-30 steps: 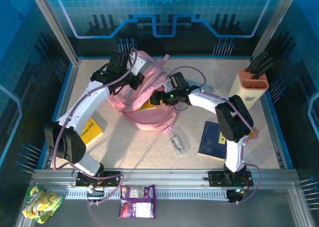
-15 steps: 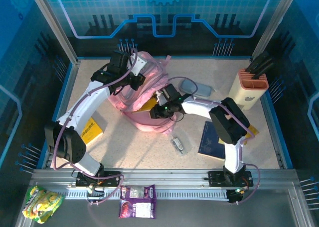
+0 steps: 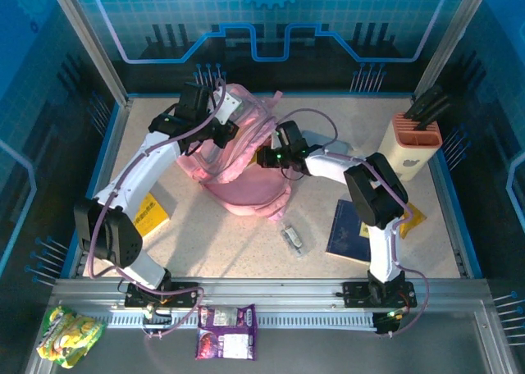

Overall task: Pack the student bag
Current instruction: Place the book in the student bag, then close the student bag at the center of the table.

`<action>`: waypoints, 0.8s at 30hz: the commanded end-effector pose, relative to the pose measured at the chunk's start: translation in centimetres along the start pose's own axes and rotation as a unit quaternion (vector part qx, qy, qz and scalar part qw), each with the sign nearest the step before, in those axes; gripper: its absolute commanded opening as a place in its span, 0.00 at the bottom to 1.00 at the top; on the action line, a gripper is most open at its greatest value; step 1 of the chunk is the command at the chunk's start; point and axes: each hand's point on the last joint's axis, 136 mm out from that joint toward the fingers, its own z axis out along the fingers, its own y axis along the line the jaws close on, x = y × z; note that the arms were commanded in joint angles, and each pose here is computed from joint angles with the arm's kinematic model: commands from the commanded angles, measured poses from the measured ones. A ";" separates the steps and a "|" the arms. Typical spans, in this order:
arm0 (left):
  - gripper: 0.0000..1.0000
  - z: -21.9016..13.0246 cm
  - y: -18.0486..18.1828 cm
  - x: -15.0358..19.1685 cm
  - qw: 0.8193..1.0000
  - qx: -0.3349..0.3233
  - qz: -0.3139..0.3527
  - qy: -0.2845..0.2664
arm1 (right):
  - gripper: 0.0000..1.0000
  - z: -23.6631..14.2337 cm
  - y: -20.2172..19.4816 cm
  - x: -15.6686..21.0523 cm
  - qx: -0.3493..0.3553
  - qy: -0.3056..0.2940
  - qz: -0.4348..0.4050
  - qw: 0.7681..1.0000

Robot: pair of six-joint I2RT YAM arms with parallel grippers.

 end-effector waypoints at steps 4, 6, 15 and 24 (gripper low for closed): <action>0.00 -0.8 0.3 -2.2 0.999 0.013 0.025 -0.028 | 0.16 -2.9 3.5 -0.3 -0.060 -0.026 -0.033 0.997; 0.00 -0.2 0.5 -1.5 1.000 0.010 0.020 -0.017 | 0.20 -5.0 4.0 0.8 -0.071 -0.028 -0.040 0.996; 0.04 3.0 -0.7 2.8 0.998 0.034 -0.054 0.024 | 0.38 -15.0 2.0 2.8 0.027 -0.027 -0.044 0.998; 0.57 2.1 -6.8 2.9 0.981 0.061 -0.185 -0.006 | 0.58 -22.8 -4.9 6.0 0.181 0.003 0.053 0.982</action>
